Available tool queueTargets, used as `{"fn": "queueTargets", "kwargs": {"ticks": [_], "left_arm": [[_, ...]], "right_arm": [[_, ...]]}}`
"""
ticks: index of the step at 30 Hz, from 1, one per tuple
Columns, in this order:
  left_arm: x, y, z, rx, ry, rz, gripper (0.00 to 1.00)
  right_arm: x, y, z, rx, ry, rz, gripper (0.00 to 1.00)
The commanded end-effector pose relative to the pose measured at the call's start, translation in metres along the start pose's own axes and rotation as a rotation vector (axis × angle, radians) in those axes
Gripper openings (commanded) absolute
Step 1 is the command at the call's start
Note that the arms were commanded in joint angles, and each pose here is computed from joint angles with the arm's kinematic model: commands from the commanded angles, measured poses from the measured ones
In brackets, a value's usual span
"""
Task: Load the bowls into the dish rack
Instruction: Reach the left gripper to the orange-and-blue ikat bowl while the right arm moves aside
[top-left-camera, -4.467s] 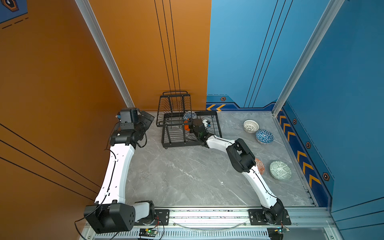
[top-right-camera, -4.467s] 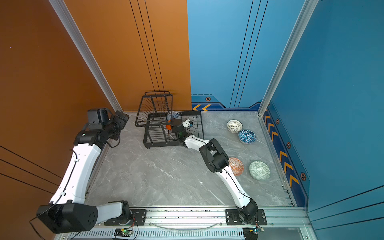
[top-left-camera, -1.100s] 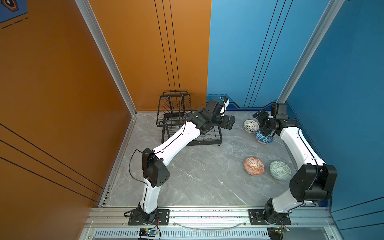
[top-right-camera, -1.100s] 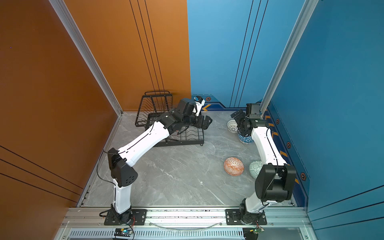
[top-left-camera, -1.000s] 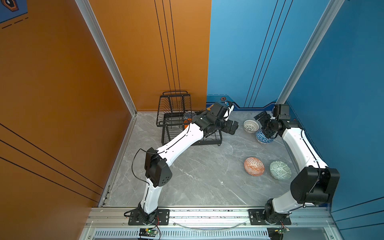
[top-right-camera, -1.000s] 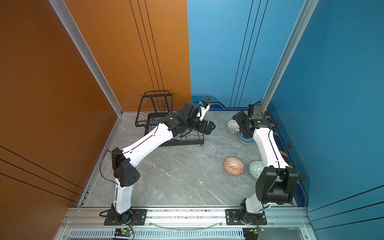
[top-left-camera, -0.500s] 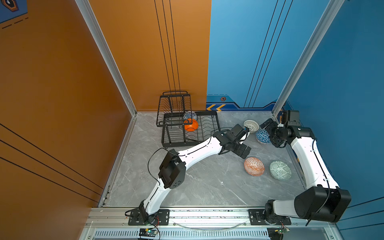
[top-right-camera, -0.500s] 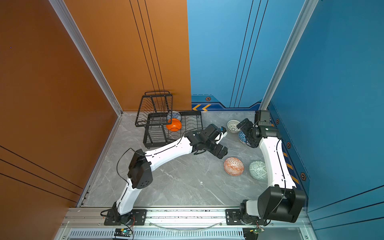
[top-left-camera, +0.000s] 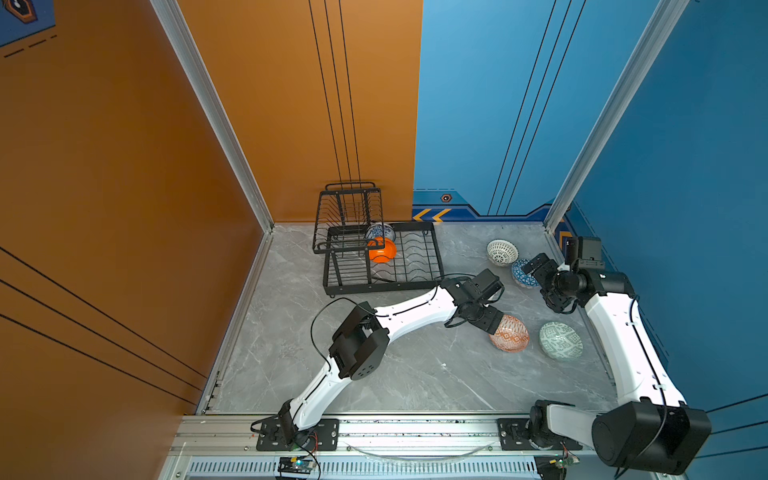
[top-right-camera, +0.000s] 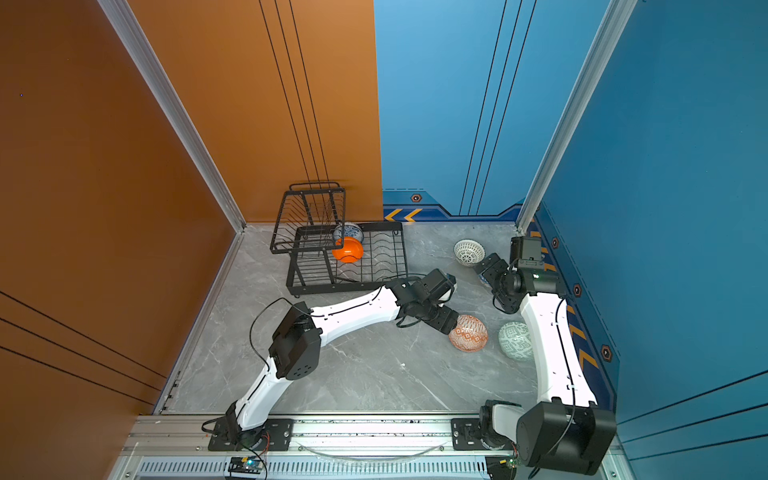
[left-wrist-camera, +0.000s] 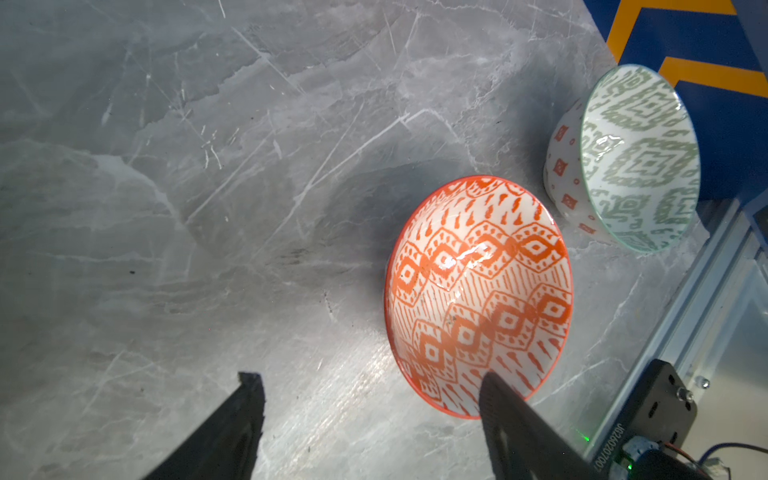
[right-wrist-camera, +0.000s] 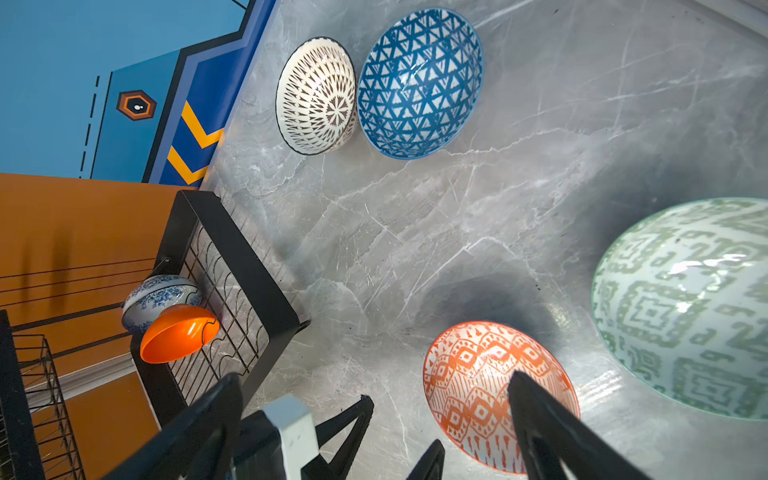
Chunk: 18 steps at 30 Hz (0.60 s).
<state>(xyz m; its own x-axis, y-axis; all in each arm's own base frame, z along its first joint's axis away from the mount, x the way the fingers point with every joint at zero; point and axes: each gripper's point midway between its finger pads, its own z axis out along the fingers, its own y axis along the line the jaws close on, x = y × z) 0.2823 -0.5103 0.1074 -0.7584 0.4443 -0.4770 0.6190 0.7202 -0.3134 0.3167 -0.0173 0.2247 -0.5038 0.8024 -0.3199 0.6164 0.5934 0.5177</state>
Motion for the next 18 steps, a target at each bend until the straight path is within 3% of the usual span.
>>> {"fn": "queueTargets", "kwargs": {"ticks": [1,18], "left_arm": [[0.015,0.007,0.018,-0.026,0.048,-0.044,0.77],[0.024,0.001,0.042,-0.006,0.083,-0.084,0.58]], "right_arm": [[0.006,-0.006,-0.007,0.004,0.008,0.020,1.00],[0.019,-0.006,0.001,0.012,0.047,0.002,1.00]]}}
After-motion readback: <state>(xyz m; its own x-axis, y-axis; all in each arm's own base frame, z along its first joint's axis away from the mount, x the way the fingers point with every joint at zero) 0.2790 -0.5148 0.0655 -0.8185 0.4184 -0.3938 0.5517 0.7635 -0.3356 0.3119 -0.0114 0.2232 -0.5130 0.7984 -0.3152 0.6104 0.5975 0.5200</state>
